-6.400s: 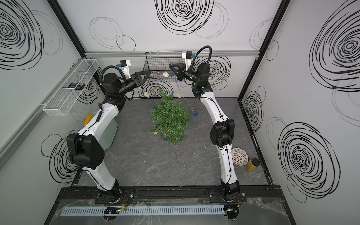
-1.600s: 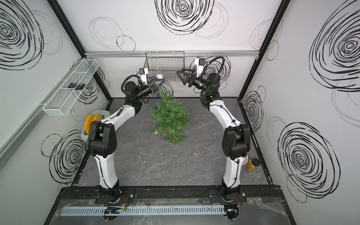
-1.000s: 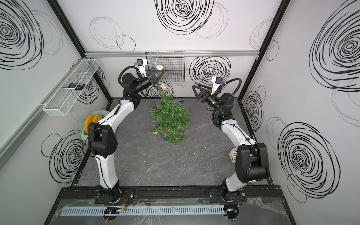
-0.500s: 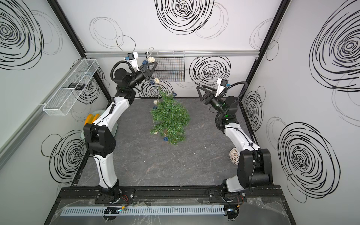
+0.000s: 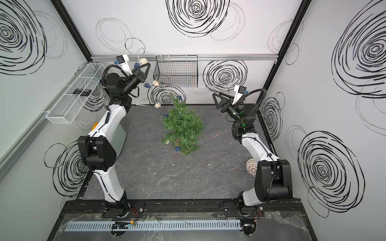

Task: Remove string lights from the small christmas tree
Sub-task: Remove the light string from the Christmas tree.

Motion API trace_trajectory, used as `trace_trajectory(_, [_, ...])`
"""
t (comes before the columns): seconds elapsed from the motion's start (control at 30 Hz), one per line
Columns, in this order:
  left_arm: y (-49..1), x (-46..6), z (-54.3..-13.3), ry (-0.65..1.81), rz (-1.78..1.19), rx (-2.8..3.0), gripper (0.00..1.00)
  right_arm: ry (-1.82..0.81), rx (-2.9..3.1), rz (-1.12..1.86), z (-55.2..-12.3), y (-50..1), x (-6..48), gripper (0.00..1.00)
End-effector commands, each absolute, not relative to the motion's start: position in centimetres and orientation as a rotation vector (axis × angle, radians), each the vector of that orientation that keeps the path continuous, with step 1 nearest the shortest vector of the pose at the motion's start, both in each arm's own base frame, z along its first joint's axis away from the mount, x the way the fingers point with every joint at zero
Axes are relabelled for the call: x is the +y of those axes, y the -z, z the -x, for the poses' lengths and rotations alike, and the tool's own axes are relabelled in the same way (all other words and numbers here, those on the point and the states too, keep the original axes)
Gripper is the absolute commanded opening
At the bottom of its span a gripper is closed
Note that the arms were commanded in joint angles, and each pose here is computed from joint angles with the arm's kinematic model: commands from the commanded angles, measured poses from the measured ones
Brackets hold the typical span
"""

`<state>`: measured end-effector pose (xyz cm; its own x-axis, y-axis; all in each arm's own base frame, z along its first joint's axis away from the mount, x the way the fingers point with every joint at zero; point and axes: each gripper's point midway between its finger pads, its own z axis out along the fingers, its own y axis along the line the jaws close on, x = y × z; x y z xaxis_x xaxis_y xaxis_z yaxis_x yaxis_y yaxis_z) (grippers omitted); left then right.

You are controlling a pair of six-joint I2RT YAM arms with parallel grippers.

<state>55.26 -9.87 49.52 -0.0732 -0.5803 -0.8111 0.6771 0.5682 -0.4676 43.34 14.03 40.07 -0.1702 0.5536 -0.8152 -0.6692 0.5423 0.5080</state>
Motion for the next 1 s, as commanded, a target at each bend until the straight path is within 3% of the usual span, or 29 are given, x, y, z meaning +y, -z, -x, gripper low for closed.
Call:
trace_trajectory(0.0, [-52.7, -7.7, -52.6, 1.004, -0.097, 1.171, 0.00, -1.086, 1.286, 0.141, -41.8, -42.4, 13.8, 0.76])
trace_trajectory(0.47, [-50.3, -1.3, -50.7, 0.896, 0.059, 1.154, 0.00, -1.117, 1.325, 0.126, -41.6, -42.3, 14.1, 0.76])
trace_trajectory(0.97, [-55.9, 2.6, -43.9, 0.710, 0.176, 1.040, 0.00, -1.128, 1.320, 0.141, -40.8, -43.2, 14.5, 0.76])
